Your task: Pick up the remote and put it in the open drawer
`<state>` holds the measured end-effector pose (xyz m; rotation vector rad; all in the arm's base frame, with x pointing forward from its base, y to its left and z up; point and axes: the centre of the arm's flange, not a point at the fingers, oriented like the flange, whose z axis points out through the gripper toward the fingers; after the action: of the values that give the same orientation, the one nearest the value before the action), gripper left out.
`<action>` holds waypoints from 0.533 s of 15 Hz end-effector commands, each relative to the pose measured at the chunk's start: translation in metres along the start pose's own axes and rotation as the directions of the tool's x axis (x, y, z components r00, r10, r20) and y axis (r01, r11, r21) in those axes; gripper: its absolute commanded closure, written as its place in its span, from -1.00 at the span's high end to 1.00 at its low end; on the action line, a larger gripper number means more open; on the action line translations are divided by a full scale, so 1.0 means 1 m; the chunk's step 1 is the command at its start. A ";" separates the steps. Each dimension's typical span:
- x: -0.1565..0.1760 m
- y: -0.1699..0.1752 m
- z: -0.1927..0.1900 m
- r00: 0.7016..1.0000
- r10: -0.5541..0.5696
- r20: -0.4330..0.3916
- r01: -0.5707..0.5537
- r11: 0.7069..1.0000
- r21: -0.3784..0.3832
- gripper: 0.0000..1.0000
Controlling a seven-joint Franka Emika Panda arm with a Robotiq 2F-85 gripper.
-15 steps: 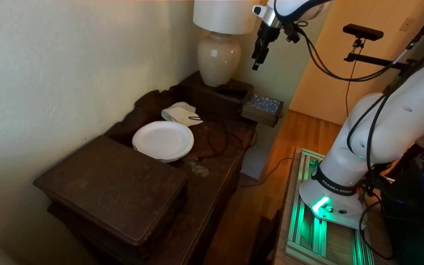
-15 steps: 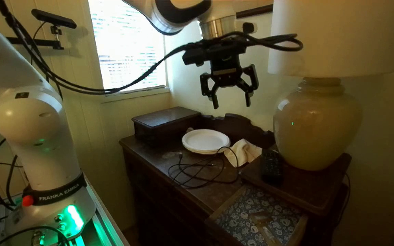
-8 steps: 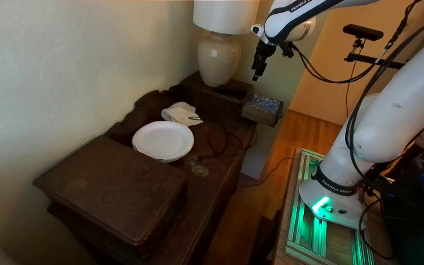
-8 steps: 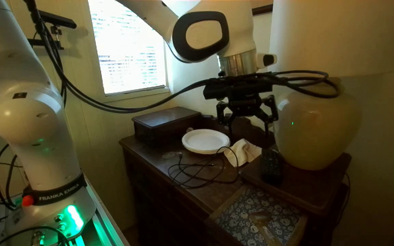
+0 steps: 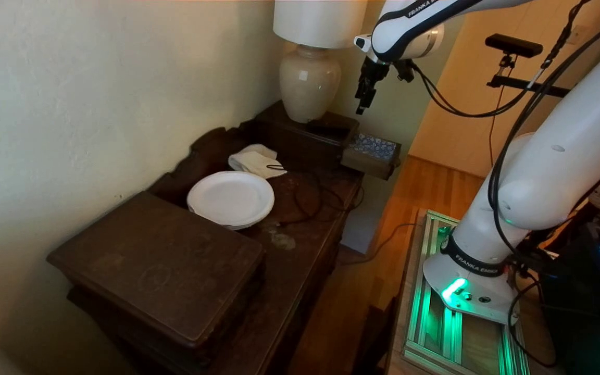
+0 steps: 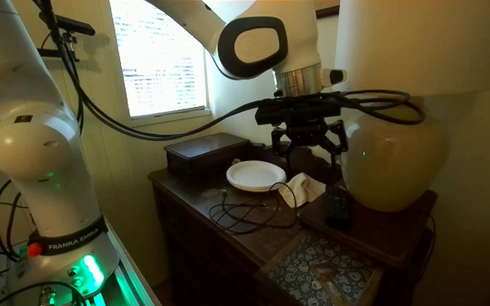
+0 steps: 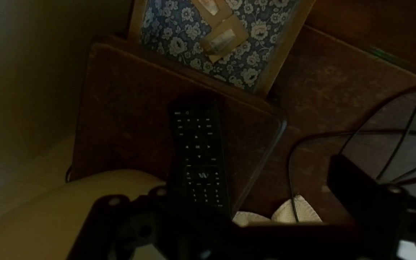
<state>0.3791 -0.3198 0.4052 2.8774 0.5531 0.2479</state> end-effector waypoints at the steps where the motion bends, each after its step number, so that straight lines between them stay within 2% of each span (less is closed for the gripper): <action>1: 0.005 0.018 0.014 0.999 0.022 -0.034 -0.020 0.998 0.060 1.00; 5: 0.005 0.036 0.031 0.997 0.016 -0.078 -0.008 0.995 0.100 1.00; 8: -0.001 0.051 0.044 0.995 -0.032 -0.094 0.043 0.992 0.118 1.00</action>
<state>0.3930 -0.3435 0.3837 2.9666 0.5818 0.3547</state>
